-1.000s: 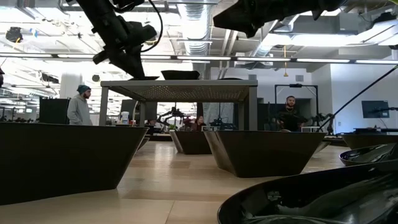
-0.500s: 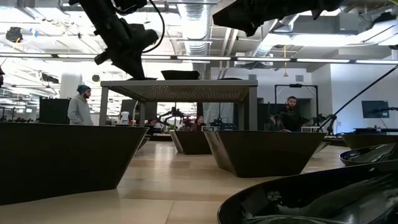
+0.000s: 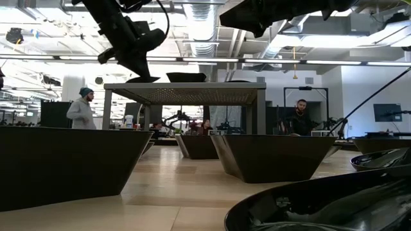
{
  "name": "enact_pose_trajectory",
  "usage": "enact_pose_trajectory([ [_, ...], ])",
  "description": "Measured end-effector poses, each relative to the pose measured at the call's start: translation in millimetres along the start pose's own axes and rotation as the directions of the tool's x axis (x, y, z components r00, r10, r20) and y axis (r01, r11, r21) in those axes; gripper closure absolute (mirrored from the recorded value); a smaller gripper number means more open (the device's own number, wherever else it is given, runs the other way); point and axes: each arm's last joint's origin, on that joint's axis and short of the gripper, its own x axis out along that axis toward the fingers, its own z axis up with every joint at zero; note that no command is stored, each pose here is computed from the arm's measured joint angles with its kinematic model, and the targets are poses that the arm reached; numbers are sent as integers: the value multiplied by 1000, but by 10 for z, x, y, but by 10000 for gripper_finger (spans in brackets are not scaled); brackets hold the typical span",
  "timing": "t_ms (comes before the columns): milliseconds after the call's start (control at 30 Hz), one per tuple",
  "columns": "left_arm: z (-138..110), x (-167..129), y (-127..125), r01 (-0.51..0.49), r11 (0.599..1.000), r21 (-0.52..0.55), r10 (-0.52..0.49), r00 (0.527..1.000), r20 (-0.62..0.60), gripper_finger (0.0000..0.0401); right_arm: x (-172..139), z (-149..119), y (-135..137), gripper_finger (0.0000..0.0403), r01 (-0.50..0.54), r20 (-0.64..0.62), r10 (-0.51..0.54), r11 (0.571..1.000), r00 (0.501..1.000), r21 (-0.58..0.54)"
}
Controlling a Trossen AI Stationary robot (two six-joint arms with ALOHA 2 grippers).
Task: Pick & Place Mini shaped plates
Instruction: Stack the black drop-shaped plate on top of the black drop-shaped plate on the shelf
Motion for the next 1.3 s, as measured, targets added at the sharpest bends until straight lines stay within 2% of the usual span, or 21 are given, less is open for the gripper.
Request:
enact_pose_trajectory([
  [267,-4,6,9,-5,1000,-23,5,1000,-4,397,0,0,0,301,0,0,0,1000,1000,0],
  [433,-129,65,46,-30,999,-39,28,999,-37,396,0,0,0,301,0,0,0,1000,1000,0],
  [1067,-111,84,13,11,998,-56,-11,1000,-1,332,0,24,-4,301,5,25,-4,1000,1000,-24],
  [1133,-110,84,12,12,999,-42,-12,1000,0,334,0,24,-4,301,5,25,-4,1000,1000,-24],
  [1300,-92,24,18,11,996,84,-13,999,32,355,0,24,-4,301,5,25,-4,1000,1000,-24],
])
